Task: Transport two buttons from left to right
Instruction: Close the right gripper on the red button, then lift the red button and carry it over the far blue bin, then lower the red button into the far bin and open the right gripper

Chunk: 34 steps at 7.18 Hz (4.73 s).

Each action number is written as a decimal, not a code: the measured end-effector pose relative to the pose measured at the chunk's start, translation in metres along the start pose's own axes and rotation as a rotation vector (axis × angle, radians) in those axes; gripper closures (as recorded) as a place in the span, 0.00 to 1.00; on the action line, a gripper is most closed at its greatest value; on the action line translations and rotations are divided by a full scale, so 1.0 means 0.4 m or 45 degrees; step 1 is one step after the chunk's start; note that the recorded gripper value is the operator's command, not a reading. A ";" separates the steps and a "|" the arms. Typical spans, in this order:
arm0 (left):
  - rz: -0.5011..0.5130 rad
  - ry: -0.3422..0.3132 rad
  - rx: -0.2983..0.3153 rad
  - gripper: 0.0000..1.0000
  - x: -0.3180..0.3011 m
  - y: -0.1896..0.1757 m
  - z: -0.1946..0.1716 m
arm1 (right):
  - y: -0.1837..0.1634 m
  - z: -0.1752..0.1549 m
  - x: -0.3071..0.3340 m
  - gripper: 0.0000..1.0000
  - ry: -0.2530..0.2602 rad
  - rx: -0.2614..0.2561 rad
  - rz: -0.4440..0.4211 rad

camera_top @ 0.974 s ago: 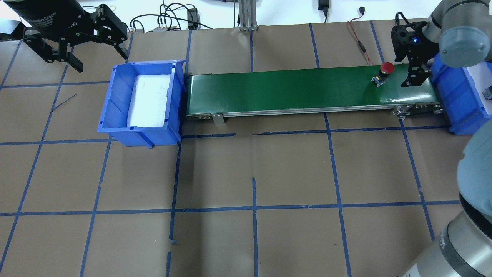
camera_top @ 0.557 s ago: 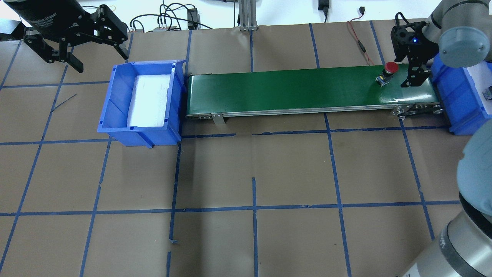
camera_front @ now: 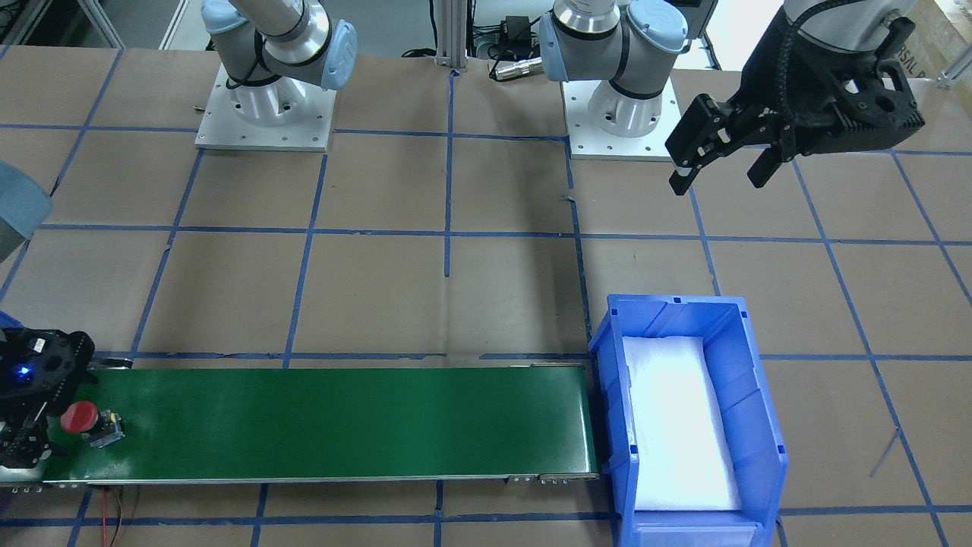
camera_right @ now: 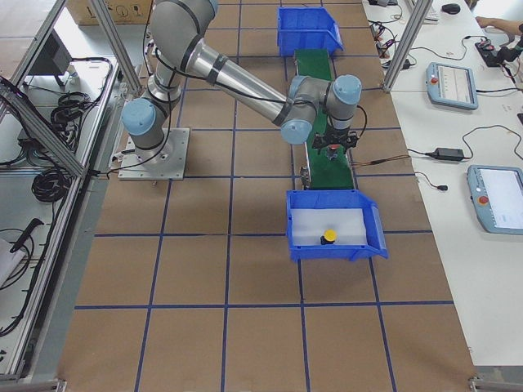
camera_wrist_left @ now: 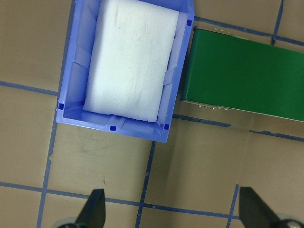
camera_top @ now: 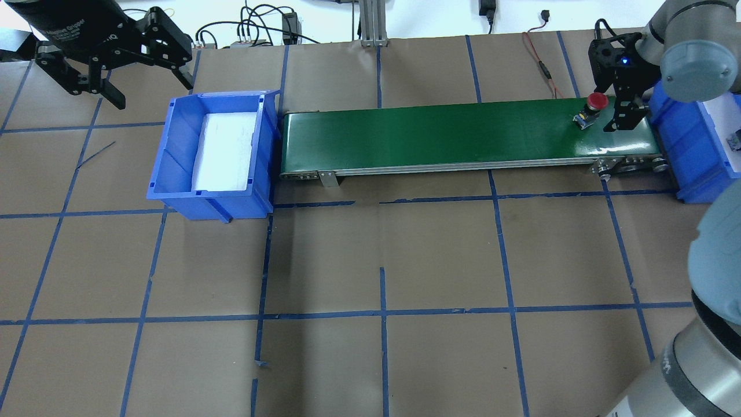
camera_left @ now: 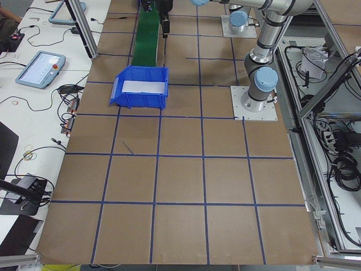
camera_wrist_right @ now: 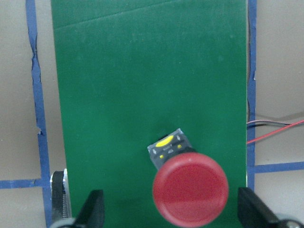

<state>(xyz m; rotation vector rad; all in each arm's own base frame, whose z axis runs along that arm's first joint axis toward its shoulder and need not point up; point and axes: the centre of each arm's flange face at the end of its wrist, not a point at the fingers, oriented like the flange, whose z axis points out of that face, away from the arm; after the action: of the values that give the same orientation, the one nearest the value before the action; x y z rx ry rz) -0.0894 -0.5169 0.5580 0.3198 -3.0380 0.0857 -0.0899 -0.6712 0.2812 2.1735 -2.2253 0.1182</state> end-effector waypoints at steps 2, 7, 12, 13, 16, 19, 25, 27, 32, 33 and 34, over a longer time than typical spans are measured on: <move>-0.001 0.000 0.000 0.00 -0.001 -0.001 0.000 | 0.000 0.000 0.000 0.14 0.000 0.000 0.000; -0.002 0.000 0.000 0.00 -0.002 -0.001 0.000 | 0.013 -0.006 0.001 0.93 -0.003 -0.048 -0.005; -0.002 0.001 0.000 0.00 -0.002 -0.001 0.001 | 0.131 -0.161 0.043 0.94 0.111 -0.204 0.051; -0.002 0.000 0.000 0.00 -0.002 -0.001 0.001 | 0.237 -0.192 0.044 0.94 0.143 -0.208 0.125; -0.002 0.001 0.001 0.00 -0.002 0.000 0.000 | 0.526 -0.168 0.022 0.94 0.176 -0.153 0.246; -0.002 0.000 -0.001 0.00 -0.002 -0.001 0.001 | 0.574 -0.044 -0.007 0.93 0.073 -0.079 0.252; -0.002 0.001 0.000 0.00 -0.002 -0.001 0.000 | 0.573 0.030 -0.058 0.85 -0.124 -0.086 0.242; -0.001 0.000 -0.001 0.00 -0.001 -0.001 0.001 | 0.569 0.038 -0.062 0.64 -0.129 -0.075 0.242; 0.007 0.012 0.018 0.00 0.010 0.016 -0.015 | 0.564 0.051 -0.063 0.11 -0.111 -0.060 0.227; 0.007 0.014 0.019 0.00 0.009 0.019 -0.016 | 0.565 0.046 -0.061 0.11 -0.097 -0.065 0.199; 0.010 0.016 0.020 0.00 0.012 0.023 -0.017 | 0.568 0.032 -0.059 0.11 -0.085 -0.077 0.181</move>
<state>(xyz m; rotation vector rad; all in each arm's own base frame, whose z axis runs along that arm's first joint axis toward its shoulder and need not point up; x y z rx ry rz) -0.0955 -0.5084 0.5649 0.3071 -3.0280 0.1122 -0.3157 -0.6435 0.2591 2.0170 -2.3851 -0.0183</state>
